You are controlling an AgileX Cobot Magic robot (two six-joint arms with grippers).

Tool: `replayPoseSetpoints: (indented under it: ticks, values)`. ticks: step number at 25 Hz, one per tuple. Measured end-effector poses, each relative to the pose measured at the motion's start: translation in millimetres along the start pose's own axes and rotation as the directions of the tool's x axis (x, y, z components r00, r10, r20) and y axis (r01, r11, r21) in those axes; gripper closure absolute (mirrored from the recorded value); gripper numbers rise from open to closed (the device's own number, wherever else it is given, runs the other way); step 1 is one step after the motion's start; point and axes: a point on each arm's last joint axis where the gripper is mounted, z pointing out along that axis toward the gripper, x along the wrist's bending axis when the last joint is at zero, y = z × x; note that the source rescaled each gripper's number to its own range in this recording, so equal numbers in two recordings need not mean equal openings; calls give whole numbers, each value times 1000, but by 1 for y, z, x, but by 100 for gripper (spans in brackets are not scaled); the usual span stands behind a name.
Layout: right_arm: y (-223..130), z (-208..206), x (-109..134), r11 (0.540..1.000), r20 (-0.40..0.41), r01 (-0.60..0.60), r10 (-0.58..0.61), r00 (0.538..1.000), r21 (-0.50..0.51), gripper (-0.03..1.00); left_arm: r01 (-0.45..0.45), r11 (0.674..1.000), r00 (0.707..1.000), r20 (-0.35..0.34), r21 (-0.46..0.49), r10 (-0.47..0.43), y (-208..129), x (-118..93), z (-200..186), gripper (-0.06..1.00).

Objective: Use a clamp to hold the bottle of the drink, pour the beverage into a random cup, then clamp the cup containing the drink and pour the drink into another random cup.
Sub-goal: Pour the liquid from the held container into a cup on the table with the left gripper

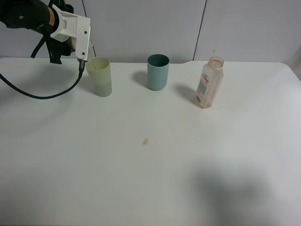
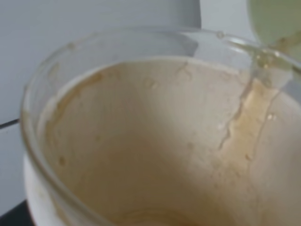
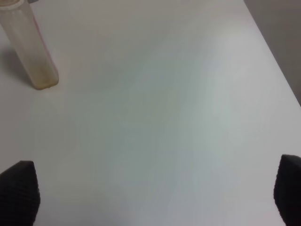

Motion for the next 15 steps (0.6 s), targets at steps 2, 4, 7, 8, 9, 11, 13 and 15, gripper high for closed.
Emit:
replayPoseSetpoints:
  ticks: [2, 4, 7, 8, 9, 11, 13, 15]
  values:
    - [0, 0, 0, 1000, 0, 0, 0, 1000, 0, -3, 0, 1000, 1000, 0, 0, 0, 0, 0, 0, 90]
    - [0, 0, 0, 1000, 0, 0, 0, 1000, 0, -3, 0, 1000, 1000, 0, 0, 0, 0, 0, 0, 90]
    - [0, 0, 0, 1000, 0, 0, 0, 1000, 0, -3, 0, 1000, 1000, 0, 0, 0, 0, 0, 0, 90]
    - [0, 0, 0, 1000, 0, 0, 0, 1000, 0, -3, 0, 1000, 1000, 0, 0, 0, 0, 0, 0, 90]
    - [0, 0, 0, 1000, 0, 0, 0, 1000, 0, -3, 0, 1000, 1000, 0, 0, 0, 0, 0, 0, 90]
    - [0, 0, 0, 1000, 0, 0, 0, 1000, 0, -3, 0, 1000, 1000, 0, 0, 0, 0, 0, 0, 90]
    - [0, 0, 0, 1000, 0, 0, 0, 1000, 0, -3, 0, 1000, 1000, 0, 0, 0, 0, 0, 0, 90]
    - [0, 0, 0, 1000, 0, 0, 0, 1000, 0, -3, 0, 1000, 1000, 0, 0, 0, 0, 0, 0, 90]
